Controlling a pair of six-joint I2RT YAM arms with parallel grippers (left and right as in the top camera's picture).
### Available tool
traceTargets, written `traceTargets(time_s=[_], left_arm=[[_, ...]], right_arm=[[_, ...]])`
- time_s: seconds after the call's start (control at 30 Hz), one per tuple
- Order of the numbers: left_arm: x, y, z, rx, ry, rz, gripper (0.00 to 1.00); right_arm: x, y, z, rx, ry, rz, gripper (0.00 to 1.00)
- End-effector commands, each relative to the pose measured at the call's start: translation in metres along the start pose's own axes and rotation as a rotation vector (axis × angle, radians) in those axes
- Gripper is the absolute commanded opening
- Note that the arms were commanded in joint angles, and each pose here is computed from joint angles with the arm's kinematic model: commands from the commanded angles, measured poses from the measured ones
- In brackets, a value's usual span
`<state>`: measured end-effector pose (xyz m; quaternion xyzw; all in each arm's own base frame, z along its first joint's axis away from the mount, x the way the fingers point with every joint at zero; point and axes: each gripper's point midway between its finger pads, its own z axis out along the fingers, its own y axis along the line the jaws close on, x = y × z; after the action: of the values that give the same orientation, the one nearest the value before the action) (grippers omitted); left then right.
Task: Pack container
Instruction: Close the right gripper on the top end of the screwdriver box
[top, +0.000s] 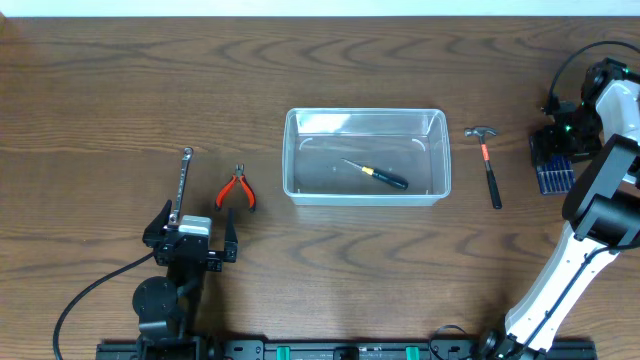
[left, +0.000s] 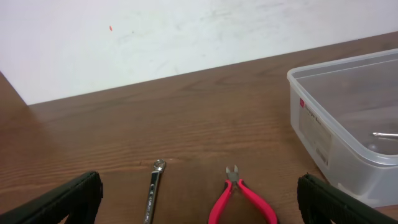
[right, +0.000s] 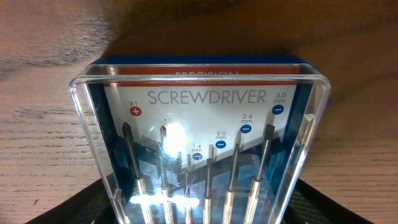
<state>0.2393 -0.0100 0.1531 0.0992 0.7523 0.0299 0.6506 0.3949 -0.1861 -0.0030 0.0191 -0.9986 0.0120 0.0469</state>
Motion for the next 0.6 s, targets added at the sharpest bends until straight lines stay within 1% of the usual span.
traceTargets(time_s=[0.0,0.07,0.13,0.3,0.4,0.5,0.57], left_arm=[[0.0145,-0.0007,0.0025,-0.003,0.032,0.004,0.98],[0.0145,-0.0007,0.0025,-0.003,0.032,0.004,0.98],[0.0145,-0.0007,0.0025,-0.003,0.032,0.004,0.98],[0.0145,-0.0007,0.0025,-0.003,0.032,0.004,0.98],[0.0145,-0.0007,0.0025,-0.003,0.032,0.004,0.98],[0.0145,-0.0007,0.0025,-0.003,0.032,0.004,0.98],[0.0145,-0.0007,0.0025,-0.003,0.032,0.004,0.98]], right_arm=[[0.0038,-0.0024,0.0051,0.007,0.018,0.009,0.72],[0.0038,-0.0024,0.0051,0.007,0.018,0.009,0.70],[0.0038,-0.0024,0.0051,0.007,0.018,0.009,0.67],[0.0038,-0.0024,0.0051,0.007,0.018,0.009,0.66],[0.0038,-0.0023,0.0050,0.007,0.017,0.010,0.64],[0.0041,-0.0019,0.0050,0.005,0.019,0.010,0.56],[0.0041,-0.0020,0.0050,0.006,0.019,0.013,0.55]])
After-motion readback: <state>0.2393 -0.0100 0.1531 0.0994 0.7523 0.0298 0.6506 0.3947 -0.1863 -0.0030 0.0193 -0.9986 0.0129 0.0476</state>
